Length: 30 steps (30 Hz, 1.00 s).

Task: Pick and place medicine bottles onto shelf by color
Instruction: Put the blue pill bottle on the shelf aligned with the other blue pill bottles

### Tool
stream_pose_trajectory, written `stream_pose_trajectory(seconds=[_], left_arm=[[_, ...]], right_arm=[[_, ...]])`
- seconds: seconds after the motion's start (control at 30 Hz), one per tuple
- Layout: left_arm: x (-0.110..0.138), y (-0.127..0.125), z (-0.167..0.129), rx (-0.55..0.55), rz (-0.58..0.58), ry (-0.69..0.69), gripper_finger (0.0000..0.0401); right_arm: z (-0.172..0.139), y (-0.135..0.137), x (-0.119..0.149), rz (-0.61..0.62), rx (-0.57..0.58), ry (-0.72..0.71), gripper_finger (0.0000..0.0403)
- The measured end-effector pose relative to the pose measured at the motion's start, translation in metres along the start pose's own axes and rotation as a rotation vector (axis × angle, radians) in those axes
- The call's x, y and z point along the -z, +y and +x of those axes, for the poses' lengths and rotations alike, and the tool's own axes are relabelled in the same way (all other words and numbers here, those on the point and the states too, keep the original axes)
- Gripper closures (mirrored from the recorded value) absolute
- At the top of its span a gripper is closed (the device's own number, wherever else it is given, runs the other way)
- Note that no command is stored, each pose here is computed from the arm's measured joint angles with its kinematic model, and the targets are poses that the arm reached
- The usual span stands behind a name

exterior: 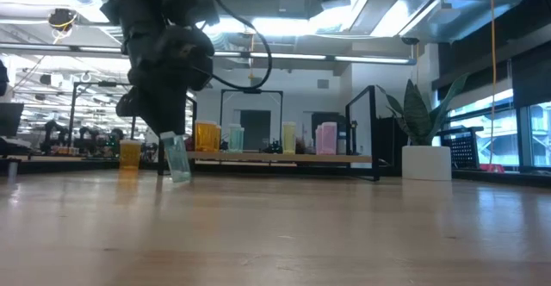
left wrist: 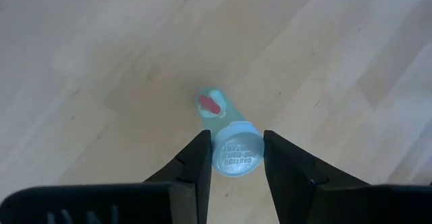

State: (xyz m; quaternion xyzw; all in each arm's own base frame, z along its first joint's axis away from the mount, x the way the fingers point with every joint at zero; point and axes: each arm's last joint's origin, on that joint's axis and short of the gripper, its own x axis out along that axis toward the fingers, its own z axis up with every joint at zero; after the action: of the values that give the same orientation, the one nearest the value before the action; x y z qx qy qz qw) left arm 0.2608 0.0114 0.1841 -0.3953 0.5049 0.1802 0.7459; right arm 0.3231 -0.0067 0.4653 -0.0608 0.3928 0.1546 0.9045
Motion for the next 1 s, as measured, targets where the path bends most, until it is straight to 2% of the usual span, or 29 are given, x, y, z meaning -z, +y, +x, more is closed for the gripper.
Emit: stream_pose_trajectory(seconds=[0.27,0.5,0.7,0.8,1.0], left_arm=[[-0.009,0.005,-0.004,-0.009,-0.035,-0.014,0.0296],[-0.024,-0.009,-0.02,0.021,-0.007,-0.074,0.0296],[-0.026,-0.006,-0.029,-0.059,-0.036,-0.035,0.0296],[-0.023,-0.004,-0.024,-0.106,-0.065,0.018,0.0296],[-0.021,-0.005,-0.006,-0.12,-0.092,0.085,0.0296]], right_arm=[[0.0,0.0,-0.001,0.004,0.002,-0.009,0.0205],[0.0,0.0,-0.001,0.004,0.002,-0.009,0.0205],[0.0,0.0,-0.001,0.004,0.002,-0.009,0.0205],[0.0,0.0,-0.002,0.002,0.005,-0.017,0.0205],[0.0,-0.001,-0.004,-0.004,0.011,-0.041,0.0205]])
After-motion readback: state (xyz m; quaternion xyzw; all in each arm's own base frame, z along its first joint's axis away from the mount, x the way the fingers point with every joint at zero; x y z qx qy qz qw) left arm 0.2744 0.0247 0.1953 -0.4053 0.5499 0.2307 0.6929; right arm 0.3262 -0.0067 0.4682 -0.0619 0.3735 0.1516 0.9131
